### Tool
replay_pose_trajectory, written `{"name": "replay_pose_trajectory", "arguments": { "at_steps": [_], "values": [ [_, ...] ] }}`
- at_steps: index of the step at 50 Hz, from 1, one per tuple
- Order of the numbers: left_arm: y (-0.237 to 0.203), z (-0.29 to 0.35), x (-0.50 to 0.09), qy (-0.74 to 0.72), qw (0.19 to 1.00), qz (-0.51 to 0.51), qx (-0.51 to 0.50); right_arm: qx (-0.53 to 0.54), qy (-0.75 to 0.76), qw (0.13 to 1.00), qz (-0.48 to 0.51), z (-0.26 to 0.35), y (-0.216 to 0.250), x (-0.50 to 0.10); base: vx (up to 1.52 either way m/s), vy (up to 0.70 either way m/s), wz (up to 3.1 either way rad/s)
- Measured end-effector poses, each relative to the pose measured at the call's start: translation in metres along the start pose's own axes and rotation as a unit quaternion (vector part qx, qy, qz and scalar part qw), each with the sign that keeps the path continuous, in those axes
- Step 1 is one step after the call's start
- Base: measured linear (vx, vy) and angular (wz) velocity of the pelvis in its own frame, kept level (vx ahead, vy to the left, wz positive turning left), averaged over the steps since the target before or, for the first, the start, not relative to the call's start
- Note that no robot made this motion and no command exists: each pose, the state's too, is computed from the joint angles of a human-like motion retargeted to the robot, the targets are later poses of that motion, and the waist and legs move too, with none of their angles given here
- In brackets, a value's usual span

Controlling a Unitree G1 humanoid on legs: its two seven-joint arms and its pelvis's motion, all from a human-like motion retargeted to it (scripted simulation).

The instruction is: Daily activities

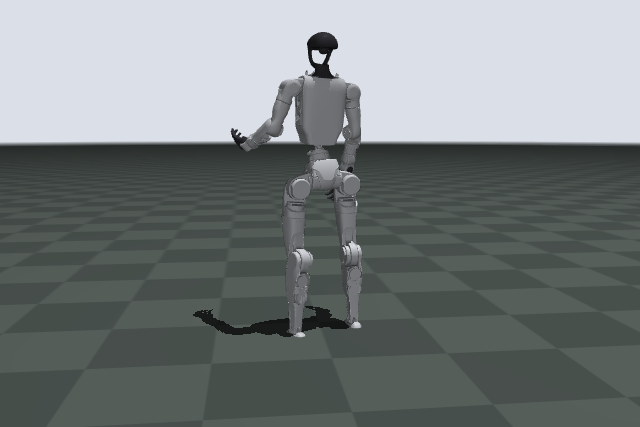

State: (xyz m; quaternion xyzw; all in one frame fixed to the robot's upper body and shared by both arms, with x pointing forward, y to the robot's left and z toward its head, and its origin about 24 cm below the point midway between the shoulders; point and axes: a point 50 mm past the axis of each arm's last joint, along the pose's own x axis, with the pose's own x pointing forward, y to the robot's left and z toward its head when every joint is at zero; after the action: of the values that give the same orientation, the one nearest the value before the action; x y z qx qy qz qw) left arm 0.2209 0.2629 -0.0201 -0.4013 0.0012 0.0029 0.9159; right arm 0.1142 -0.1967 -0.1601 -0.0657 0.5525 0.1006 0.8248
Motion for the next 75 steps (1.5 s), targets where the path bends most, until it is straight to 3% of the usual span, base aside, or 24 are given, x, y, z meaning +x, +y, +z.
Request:
{"name": "replay_pose_trajectory", "arguments": {
  "at_steps": [6, 10, 16, 21, 25, 31, 40, 47, 75],
  "values": [
    [0.044, 0.085, -0.023, -0.178, 0.971, 0.158, 0.005, 0.053, -0.017, 0.995, -0.079, -0.006, -0.033, -0.01, 0.0, 0.0, 0.0],
    [0.085, 0.113, -0.069, -0.233, 0.92, 0.314, -0.005, 0.1, -0.029, 0.985, -0.14, -0.013, -0.057, -0.02, -0.02, 0.02, 0.0],
    [0.136, 0.038, -0.183, -0.081, 0.832, 0.547, -0.043, 0.119, -0.01, 0.977, -0.177, -0.034, -0.063, -0.027, -0.04, 0.06, -0.03],
    [0.115, -0.071, -0.264, 0.168, 0.753, 0.63, -0.092, 0.117, 0.023, 0.979, -0.163, -0.052, -0.051, -0.026, -0.02, 0.05, -0.01],
    [0.074, -0.141, -0.299, 0.352, 0.709, 0.601, -0.106, 0.122, 0.042, 0.981, -0.146, -0.063, -0.034, -0.023, 0.0, 0.0, 0.0],
    [0.07, -0.154, -0.272, 0.488, 0.726, 0.485, 0.017, 0.087, 0.03, 0.985, -0.146, -0.05, -0.047, -0.023, 0.03, 0.01, 0.11],
    [0.103, -0.104, -0.218, 0.487, 0.734, 0.406, 0.243, 0.043, 0.022, 0.987, -0.155, -0.05, -0.054, -0.027, 0.0, 0.0, 0.0],
    [0.113, -0.08, -0.2, 0.468, 0.723, 0.395, 0.32, 0.034, 0.031, 0.984, -0.174, -0.053, -0.059, -0.029, 0.0, 0.0, 0.0],
    [0.083, -0.135, -0.251, 0.629, 0.685, 0.267, 0.252, 0.04, 0.034, 0.993, -0.108, -0.053, -0.048, -0.025, 0.0, 0.0, 0.0]
  ]
}}
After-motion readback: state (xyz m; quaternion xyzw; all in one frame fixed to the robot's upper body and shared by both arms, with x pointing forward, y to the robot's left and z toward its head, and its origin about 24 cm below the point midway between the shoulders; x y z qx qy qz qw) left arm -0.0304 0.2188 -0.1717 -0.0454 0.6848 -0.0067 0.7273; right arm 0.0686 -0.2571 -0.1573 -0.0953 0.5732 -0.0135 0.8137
